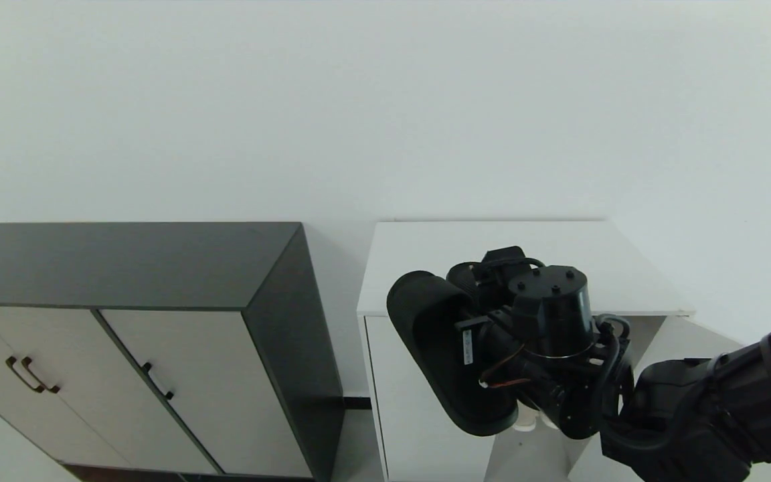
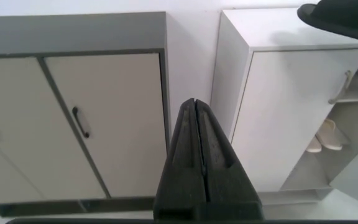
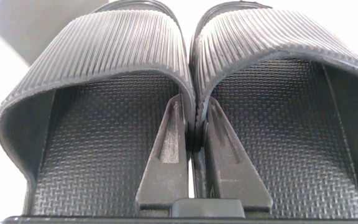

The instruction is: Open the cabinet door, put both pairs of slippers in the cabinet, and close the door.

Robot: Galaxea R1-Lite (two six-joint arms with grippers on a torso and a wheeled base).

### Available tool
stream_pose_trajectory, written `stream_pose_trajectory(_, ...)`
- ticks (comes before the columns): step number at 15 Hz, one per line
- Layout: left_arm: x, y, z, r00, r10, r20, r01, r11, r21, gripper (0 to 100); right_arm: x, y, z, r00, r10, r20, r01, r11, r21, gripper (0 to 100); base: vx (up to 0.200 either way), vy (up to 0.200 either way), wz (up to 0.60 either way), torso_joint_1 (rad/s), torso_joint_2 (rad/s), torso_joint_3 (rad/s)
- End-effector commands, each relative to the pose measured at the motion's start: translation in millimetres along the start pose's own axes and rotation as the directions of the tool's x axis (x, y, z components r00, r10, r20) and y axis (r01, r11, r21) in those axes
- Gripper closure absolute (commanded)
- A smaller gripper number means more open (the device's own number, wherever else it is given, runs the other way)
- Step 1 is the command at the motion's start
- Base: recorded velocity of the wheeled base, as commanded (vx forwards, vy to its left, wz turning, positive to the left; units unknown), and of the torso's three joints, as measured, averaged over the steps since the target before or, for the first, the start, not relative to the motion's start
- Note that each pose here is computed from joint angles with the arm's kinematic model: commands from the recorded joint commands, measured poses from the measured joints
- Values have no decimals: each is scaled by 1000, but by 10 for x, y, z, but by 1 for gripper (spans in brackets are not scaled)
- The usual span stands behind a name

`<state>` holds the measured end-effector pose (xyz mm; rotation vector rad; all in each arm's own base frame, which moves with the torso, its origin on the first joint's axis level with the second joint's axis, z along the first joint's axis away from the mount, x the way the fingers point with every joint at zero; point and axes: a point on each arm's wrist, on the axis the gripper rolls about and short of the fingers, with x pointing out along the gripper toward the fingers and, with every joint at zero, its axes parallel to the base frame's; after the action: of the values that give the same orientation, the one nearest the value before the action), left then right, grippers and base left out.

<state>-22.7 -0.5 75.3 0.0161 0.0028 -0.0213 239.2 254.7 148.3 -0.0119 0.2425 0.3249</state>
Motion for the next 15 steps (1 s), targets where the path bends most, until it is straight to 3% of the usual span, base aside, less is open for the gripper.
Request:
stream_pose_trajectory(1,0,0,0,1000,0,0,0,1000,-1,100,6,3,-16,1000,0,-4,0,1000,-2,100,-200,0,0,2,2,7)
stream_pose_trajectory(10,0,0,0,1000,0,0,0,1000,-1,100,48,9,-81,1000,-4,-20,4,1000,-17,100,0,0,0,0,0,0)
stream_pose_trajectory(15,0,0,0,1000,0,0,0,1000,-1,100,62,8,-100,1000,-8,-25,8,1000,-20,100,0,-200,0,-1,1,4)
